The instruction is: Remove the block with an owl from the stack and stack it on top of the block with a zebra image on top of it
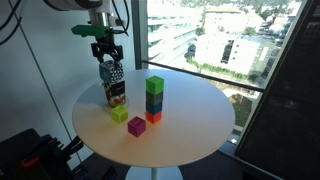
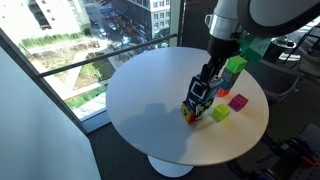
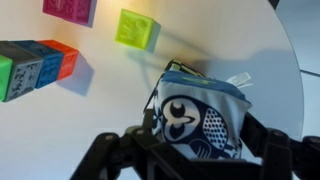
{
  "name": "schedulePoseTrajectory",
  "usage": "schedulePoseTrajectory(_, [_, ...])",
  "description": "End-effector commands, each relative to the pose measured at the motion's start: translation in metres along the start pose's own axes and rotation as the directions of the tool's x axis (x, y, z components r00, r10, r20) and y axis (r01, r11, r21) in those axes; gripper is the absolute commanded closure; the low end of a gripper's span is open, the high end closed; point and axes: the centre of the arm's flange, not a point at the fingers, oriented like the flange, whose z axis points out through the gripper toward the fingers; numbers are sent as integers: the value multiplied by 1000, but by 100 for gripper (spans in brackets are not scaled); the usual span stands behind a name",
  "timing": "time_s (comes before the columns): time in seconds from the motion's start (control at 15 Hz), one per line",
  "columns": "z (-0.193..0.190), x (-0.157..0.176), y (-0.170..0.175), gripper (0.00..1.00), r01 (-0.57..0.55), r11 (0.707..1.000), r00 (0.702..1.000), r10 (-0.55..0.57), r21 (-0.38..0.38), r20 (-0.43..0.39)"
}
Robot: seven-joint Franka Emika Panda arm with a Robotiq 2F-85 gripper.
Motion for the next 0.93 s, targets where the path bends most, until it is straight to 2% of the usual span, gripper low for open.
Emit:
schedulePoseTrajectory(0.0, [-5,-3,1,0,-8,1000,1000,8,-5,1])
schedulePoseTrajectory(0.53, [-16,-9,5,0,-13,998,1000,11,64,25])
schedulePoseTrajectory(0.87, [-31,-12,10,0,-27,998,1000,26,53,8])
